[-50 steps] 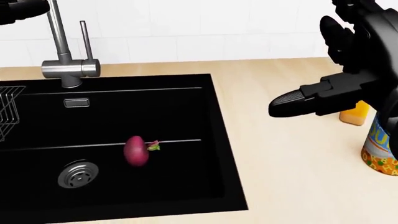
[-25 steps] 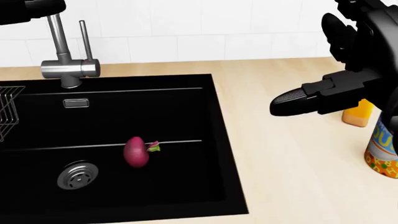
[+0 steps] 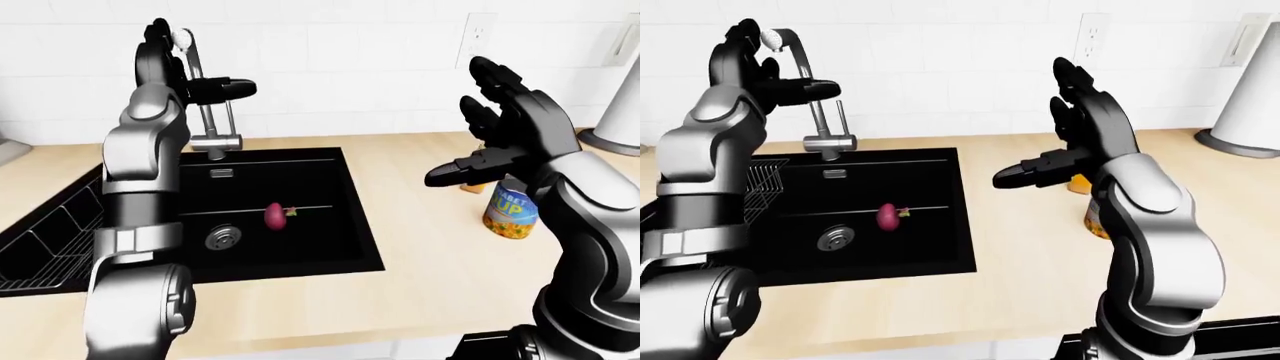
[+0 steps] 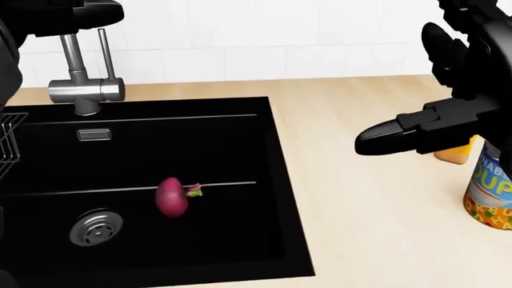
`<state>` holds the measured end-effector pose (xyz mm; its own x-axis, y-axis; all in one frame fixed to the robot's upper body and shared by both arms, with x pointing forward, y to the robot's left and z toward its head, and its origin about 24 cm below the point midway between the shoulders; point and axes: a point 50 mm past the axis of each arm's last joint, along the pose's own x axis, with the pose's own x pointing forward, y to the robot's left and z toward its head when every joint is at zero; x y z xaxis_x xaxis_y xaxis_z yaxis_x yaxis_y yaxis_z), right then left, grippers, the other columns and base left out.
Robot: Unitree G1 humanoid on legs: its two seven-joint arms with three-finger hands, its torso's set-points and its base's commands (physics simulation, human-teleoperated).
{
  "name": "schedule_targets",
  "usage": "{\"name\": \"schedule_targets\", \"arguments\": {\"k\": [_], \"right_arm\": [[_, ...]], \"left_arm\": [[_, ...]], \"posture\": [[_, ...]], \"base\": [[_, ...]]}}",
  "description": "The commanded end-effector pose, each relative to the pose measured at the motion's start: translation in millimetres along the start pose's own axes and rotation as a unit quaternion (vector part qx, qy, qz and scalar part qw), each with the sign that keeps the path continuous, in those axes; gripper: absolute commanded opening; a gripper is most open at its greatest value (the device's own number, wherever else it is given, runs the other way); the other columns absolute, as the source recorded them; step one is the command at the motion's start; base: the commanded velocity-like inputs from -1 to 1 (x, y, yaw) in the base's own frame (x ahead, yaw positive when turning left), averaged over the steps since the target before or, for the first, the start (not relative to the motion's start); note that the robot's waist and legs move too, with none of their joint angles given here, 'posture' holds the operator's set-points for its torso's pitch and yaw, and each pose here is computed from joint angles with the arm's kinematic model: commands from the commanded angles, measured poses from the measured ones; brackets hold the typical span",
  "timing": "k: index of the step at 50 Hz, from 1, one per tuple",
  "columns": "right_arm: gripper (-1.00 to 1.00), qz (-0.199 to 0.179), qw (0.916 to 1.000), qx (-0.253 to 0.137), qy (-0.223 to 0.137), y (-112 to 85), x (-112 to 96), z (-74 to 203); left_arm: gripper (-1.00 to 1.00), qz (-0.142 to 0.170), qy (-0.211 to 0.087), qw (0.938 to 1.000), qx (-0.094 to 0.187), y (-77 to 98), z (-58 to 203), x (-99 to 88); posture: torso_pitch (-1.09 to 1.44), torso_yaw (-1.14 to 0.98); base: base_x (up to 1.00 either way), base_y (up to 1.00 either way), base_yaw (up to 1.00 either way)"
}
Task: Turn the sink spout to the right.
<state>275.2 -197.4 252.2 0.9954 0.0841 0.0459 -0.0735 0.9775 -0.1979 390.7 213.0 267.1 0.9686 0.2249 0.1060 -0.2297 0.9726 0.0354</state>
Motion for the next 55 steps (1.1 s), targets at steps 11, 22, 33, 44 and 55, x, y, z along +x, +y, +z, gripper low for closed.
{"name": "schedule_targets", "arguments": {"k": [11,22,33,44,55], "right_arm": [[1.0,-0.009,0.9993,-0.009,-0.035,-2.7,-3.7,12.3],[1.0,-0.008,0.9993,-0.011,-0.035,-2.3,-3.5,14.0],[1.0,-0.01,0.9992,-0.013,-0.036,-2.9,-6.4,16.2],[1.0,-0.011,0.9992,-0.013,-0.037,-3.6,-8.5,17.1],[1.0,-0.011,0.9991,-0.015,-0.038,-3.3,-10.0,19.1]], "left_arm": [[1.0,-0.015,-0.05,0.9986,-0.006,-12.6,27.9,-9.9],[1.0,-0.032,-0.045,0.9985,0.0,-27.3,22.9,-13.1],[1.0,-0.052,-0.045,0.9976,0.005,-43.8,18.9,-20.2],[1.0,-0.062,-0.049,0.9968,0.006,-51.6,24.4,-25.9],[1.0,-0.066,-0.044,0.9968,0.01,-60.5,19.3,-21.5]], "posture": [[-0.36,0.0],[-0.36,0.0],[-0.36,0.0],[-0.36,0.0],[-0.36,0.0]], "base": [[0.0,0.0,0.0],[0.0,0.0,0.0],[0.0,0.0,0.0],[0.0,0.0,0.0],[0.0,0.0,0.0]]}}
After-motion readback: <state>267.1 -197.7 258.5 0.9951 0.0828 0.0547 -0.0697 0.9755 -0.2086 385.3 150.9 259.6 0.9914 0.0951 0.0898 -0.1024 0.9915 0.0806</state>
